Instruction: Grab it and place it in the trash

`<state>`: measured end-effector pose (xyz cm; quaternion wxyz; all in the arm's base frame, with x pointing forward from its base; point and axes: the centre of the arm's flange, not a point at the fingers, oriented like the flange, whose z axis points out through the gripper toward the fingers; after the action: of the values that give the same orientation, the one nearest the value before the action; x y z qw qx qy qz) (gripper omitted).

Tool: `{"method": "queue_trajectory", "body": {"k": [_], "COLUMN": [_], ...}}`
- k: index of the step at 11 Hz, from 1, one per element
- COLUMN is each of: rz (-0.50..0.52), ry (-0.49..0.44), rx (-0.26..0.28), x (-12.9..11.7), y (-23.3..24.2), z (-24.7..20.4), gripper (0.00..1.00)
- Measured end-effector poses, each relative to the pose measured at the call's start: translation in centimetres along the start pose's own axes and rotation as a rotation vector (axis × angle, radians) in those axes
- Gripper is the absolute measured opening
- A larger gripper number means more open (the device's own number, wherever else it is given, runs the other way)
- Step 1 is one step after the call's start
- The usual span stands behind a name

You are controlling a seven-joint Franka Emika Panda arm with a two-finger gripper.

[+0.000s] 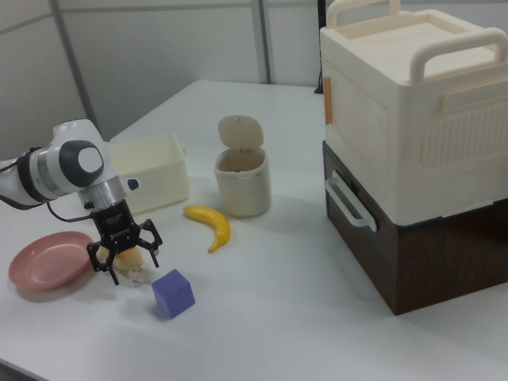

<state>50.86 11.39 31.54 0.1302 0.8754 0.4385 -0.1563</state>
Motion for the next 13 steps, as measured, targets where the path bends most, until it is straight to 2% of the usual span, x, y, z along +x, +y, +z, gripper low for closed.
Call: {"method": "queue_trajectory", "body": {"k": [8, 9, 10, 13], "rz": [0.028, 0.032, 0.035, 0.033], "ry": [0.002, 0.0, -0.001, -0.009], "rx": [-0.005, -0.005, -0.005, -0.004], "x": [0.5, 0.6, 0.8, 1.2], "y": [0.4, 0.2, 0.1, -0.2], "z": [-0.2, -0.1, 0.0, 0.3], "gripper": [0.84, 0.76, 0.74, 0.52]}}
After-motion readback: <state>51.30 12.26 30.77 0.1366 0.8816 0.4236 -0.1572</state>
